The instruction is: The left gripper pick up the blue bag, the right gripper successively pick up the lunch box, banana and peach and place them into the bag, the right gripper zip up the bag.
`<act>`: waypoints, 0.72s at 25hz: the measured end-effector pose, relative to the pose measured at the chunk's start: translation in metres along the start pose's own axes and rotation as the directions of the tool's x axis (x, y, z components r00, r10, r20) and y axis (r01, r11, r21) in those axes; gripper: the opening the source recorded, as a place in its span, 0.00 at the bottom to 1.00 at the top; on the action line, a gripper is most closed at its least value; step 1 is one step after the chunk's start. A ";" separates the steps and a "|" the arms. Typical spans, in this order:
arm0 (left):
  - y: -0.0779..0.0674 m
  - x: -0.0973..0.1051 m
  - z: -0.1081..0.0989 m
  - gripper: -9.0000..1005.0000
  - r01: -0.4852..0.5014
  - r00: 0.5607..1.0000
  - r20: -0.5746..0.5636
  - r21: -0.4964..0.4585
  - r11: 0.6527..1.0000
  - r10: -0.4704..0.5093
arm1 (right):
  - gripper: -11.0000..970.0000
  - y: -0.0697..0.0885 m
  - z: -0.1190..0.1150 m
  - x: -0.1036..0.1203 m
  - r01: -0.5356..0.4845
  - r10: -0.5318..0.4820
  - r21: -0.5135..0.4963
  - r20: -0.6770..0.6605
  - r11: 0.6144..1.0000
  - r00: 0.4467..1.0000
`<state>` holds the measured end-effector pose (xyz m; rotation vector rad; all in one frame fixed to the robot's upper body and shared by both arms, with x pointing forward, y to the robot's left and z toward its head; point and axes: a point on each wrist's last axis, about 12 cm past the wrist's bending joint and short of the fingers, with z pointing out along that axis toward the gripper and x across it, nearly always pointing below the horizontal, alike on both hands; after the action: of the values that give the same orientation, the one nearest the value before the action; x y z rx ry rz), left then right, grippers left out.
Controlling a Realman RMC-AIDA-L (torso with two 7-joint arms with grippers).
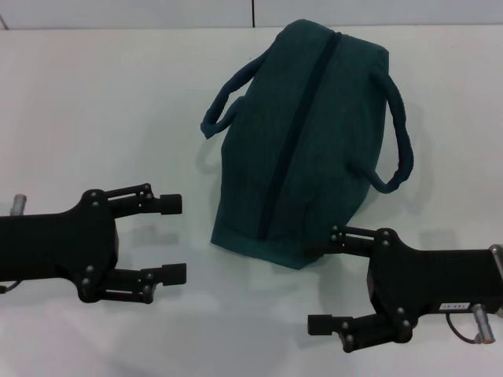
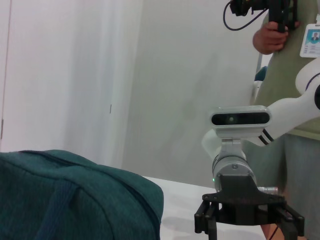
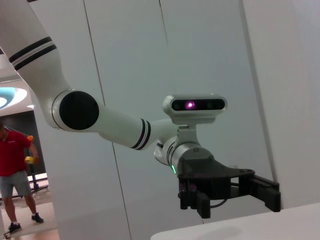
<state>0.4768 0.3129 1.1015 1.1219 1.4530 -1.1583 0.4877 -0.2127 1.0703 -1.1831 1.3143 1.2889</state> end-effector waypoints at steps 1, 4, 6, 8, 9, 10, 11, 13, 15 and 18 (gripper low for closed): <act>0.000 0.000 0.000 0.86 0.000 1.000 0.000 0.002 1.000 0.000 | 0.91 0.000 0.000 0.000 0.000 0.000 0.000 0.000 1.000 1.000; -0.001 0.000 0.000 0.86 0.001 1.000 0.003 0.012 1.000 -0.001 | 0.91 0.001 0.000 0.001 -0.003 0.003 -0.002 0.001 1.000 1.000; -0.002 0.000 0.000 0.86 0.001 1.000 0.005 0.015 1.000 -0.001 | 0.91 0.001 0.000 0.001 -0.004 0.004 -0.006 0.000 1.000 1.000; -0.002 0.000 0.000 0.86 0.001 1.000 0.004 0.016 1.000 -0.001 | 0.91 0.002 0.001 0.001 -0.005 0.005 -0.008 0.001 1.000 1.000; -0.002 0.000 0.000 0.86 0.001 1.000 0.004 0.016 1.000 -0.001 | 0.91 0.002 0.001 0.001 -0.005 0.005 -0.008 0.003 1.000 1.000; -0.002 0.000 0.000 0.86 0.000 1.000 0.004 0.016 1.000 -0.001 | 0.91 0.002 0.001 0.001 -0.005 0.005 -0.007 0.004 1.000 1.000; -0.002 0.000 0.000 0.86 0.001 1.000 0.004 0.016 1.000 -0.001 | 0.91 0.002 0.001 0.001 -0.005 0.006 -0.007 0.004 1.000 1.000; -0.002 0.000 0.000 0.86 0.002 1.000 0.005 0.016 1.000 -0.002 | 0.91 0.003 0.001 0.001 -0.007 0.007 -0.011 0.002 1.000 1.000; -0.002 0.000 0.001 0.86 0.002 1.000 0.005 0.016 1.000 -0.002 | 0.91 0.003 0.001 0.001 -0.007 0.007 -0.012 0.002 1.000 1.000; -0.003 0.000 0.001 0.86 0.002 1.000 0.007 0.017 1.000 -0.002 | 0.91 0.003 0.001 0.001 -0.007 0.007 -0.013 0.001 1.000 1.000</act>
<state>0.4743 0.3111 1.1012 1.1268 1.4416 -1.1772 0.4847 -0.2115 1.0692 -1.1874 1.3119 1.3048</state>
